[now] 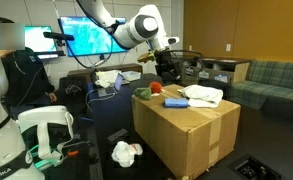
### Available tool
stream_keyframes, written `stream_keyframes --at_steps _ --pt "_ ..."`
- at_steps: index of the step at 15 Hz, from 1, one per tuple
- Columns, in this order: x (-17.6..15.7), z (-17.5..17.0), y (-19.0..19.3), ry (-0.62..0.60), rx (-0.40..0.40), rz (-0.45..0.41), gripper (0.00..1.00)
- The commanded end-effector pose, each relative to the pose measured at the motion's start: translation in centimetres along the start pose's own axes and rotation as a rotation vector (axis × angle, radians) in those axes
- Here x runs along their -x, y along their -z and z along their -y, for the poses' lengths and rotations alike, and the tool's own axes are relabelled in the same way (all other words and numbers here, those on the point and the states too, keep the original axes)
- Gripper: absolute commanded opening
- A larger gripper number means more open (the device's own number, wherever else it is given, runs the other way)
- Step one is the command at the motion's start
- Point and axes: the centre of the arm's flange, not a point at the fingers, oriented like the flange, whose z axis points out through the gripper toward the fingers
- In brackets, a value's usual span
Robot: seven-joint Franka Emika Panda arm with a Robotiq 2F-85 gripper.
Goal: Put the objects on the box onto the table and the objects on the table on to the box
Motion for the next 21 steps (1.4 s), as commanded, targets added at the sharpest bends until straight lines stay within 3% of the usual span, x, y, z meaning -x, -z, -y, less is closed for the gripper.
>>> stream_keyframes --at_steps 1,15,21 --pt "3.2 1.0 -0.4 -0.035 -0.006 -0.010 1.00" --pt "3.4 3.6 -4.2 -0.205 -0.075 -0.067 1.00" --pt "2.6 4.7 -6.0 -0.248 -0.069 -0.076 1.00"
